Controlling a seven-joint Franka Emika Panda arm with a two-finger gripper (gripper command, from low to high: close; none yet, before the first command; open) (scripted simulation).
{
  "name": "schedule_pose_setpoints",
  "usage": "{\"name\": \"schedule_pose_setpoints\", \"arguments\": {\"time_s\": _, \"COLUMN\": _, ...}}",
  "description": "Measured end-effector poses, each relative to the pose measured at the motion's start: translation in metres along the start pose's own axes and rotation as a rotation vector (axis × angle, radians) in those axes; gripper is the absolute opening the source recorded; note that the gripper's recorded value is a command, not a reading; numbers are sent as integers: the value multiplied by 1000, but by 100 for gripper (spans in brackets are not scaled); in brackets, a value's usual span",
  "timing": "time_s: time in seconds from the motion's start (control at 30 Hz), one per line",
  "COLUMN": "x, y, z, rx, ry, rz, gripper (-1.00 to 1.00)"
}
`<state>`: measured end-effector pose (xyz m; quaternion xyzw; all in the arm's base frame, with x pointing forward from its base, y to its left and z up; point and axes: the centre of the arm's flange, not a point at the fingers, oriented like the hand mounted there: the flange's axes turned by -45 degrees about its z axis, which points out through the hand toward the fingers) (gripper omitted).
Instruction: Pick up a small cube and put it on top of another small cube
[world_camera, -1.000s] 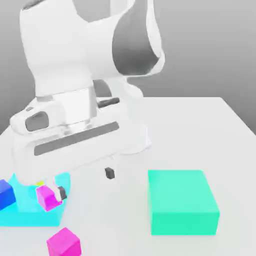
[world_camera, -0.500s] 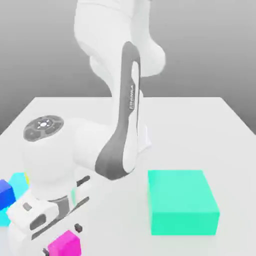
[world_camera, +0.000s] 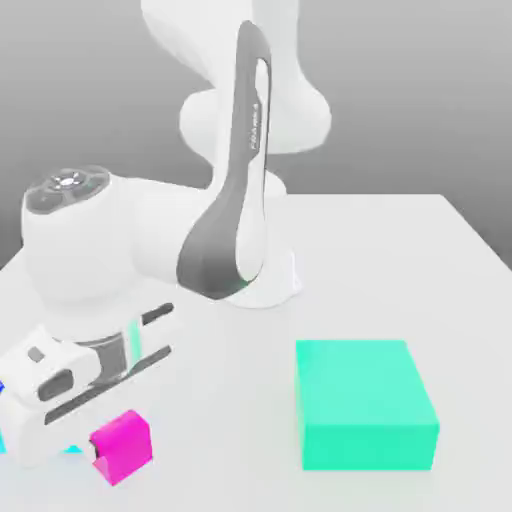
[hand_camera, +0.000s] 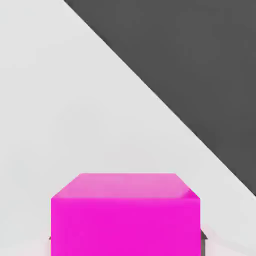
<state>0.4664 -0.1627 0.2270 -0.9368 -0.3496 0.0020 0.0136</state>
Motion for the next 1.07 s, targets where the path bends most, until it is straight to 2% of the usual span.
{"name": "schedule_pose_setpoints", "arguments": {"time_s": 0.23, "x": -47, "y": -9, "z": -39, "rx": 9, "ry": 3, "rz": 203, "gripper": -100}}
{"name": "schedule_pose_setpoints", "arguments": {"time_s": 0.47, "x": -86, "y": -27, "z": -69, "rx": -19, "ry": 1, "rz": 380, "gripper": -100}}
{"name": "schedule_pose_setpoints", "arguments": {"time_s": 0.67, "x": -88, "y": -28, "z": -15, "rx": -24, "ry": 2, "rz": 396, "gripper": -100}}
{"name": "schedule_pose_setpoints", "arguments": {"time_s": 0.7, "x": -89, "y": -28, "z": -10, "rx": -25, "ry": 1, "rz": 397, "gripper": 100}}
{"name": "schedule_pose_setpoints", "arguments": {"time_s": 0.9, "x": -90, "y": -28, "z": -7, "rx": -26, "ry": 0, "rz": 399, "gripper": 100}}
{"name": "schedule_pose_setpoints", "arguments": {"time_s": 1.07, "x": -88, "y": -28, "z": -49, "rx": -23, "ry": 5, "rz": 399, "gripper": 100}}
